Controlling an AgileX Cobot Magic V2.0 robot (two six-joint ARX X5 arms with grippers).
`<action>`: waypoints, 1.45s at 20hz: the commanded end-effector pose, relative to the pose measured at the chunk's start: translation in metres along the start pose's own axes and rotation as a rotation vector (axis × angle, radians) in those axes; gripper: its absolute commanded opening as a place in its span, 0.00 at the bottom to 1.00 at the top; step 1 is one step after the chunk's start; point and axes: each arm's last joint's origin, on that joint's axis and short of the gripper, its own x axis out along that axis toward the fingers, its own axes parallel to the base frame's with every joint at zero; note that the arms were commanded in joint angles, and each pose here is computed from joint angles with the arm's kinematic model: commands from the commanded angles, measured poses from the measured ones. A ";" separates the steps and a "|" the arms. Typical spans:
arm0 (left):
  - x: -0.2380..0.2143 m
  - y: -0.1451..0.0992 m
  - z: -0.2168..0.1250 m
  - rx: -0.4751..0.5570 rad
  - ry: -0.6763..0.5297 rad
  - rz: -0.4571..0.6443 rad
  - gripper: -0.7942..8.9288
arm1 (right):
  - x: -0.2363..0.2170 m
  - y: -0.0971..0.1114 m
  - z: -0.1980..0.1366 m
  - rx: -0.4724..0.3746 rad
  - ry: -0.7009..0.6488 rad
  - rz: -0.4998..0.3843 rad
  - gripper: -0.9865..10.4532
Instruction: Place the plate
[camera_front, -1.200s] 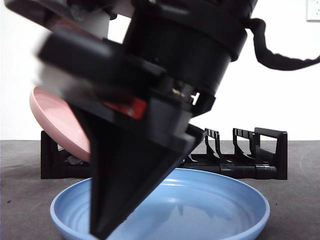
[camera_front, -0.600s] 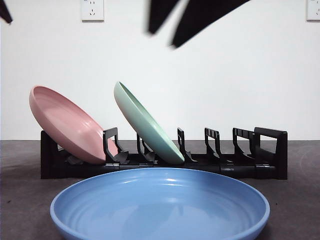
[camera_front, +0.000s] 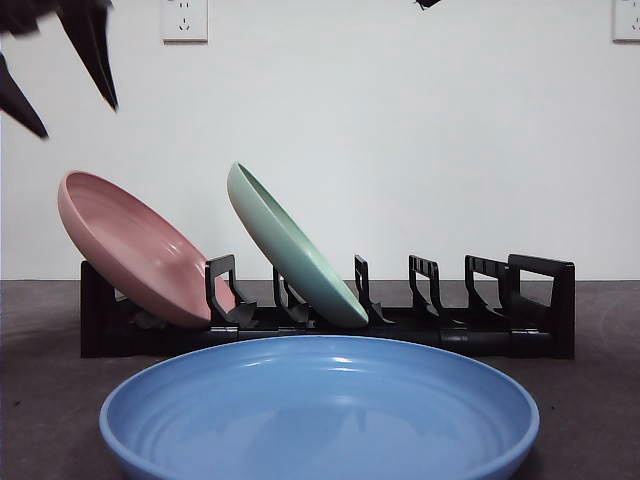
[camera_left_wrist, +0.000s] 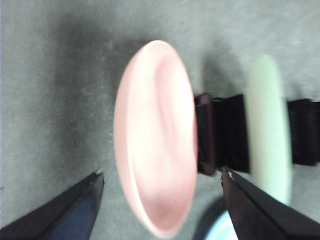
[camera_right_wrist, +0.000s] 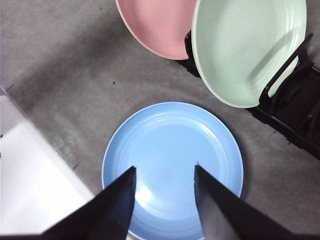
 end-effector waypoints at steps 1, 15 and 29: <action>0.020 0.002 0.014 -0.013 0.033 0.017 0.45 | -0.002 0.004 0.004 0.011 -0.011 0.011 0.25; 0.058 0.013 0.022 0.007 0.085 0.089 0.16 | -0.002 0.003 0.004 0.011 -0.020 -0.016 0.25; -0.017 0.007 0.049 0.114 0.014 0.261 0.10 | -0.003 -0.005 -0.004 0.019 0.030 -0.194 0.25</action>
